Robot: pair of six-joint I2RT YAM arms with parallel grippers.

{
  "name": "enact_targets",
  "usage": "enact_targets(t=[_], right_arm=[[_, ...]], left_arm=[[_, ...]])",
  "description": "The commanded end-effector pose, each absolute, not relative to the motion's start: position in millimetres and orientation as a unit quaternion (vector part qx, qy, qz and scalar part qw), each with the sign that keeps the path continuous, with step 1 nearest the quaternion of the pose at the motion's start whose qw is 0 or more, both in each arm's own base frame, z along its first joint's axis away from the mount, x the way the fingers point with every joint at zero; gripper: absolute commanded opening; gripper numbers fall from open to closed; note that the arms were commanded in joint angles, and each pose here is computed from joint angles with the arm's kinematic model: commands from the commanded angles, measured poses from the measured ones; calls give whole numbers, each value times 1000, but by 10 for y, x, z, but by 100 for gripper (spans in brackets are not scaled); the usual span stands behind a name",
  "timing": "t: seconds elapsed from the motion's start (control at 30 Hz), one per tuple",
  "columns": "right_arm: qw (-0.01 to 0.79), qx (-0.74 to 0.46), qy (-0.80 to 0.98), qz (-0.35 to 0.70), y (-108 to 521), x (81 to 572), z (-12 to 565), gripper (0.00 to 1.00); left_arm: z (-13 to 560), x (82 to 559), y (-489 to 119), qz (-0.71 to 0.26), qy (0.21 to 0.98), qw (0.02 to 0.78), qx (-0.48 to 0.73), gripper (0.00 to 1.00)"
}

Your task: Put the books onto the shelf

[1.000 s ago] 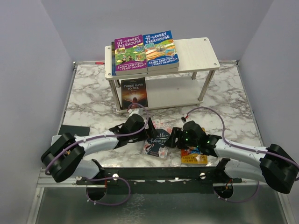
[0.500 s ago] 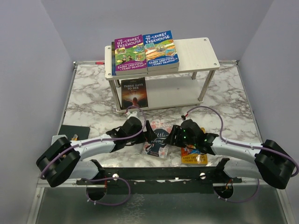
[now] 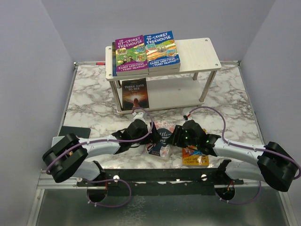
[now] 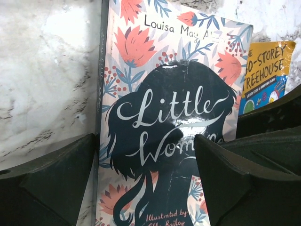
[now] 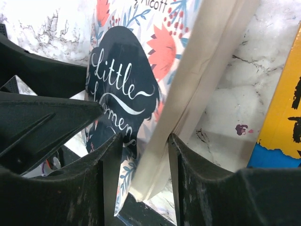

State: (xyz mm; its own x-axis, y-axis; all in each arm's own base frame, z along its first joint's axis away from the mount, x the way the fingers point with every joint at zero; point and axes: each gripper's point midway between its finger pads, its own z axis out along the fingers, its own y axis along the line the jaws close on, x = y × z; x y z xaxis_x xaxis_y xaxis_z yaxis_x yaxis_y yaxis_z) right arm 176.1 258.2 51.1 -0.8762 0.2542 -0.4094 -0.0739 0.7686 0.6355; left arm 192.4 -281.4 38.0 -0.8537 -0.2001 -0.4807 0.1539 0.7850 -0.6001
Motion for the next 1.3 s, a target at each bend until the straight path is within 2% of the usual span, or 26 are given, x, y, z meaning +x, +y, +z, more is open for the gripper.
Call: enact_targets(t=[0.0, 0.23, 0.5, 0.77, 1.27], right_arm=[[272, 46, 873, 402, 2751, 1817, 837, 46], [278, 42, 857, 431, 2778, 1778, 994, 45], [266, 58, 870, 412, 2736, 1778, 823, 46], [243, 76, 879, 403, 2718, 1737, 613, 53], [210, 96, 862, 450, 2875, 1684, 487, 57]], left_arm=[[-282, 1323, -2515, -247, 957, 154, 17, 87], [-301, 1291, -2559, -249, 956, 151, 21, 87], [-255, 1270, -2604, -259, 954, 151, 22, 87], [-168, 1246, -2590, -274, 949, 156, 12, 88], [-49, 1169, -2499, -294, 942, 164, -9, 89]])
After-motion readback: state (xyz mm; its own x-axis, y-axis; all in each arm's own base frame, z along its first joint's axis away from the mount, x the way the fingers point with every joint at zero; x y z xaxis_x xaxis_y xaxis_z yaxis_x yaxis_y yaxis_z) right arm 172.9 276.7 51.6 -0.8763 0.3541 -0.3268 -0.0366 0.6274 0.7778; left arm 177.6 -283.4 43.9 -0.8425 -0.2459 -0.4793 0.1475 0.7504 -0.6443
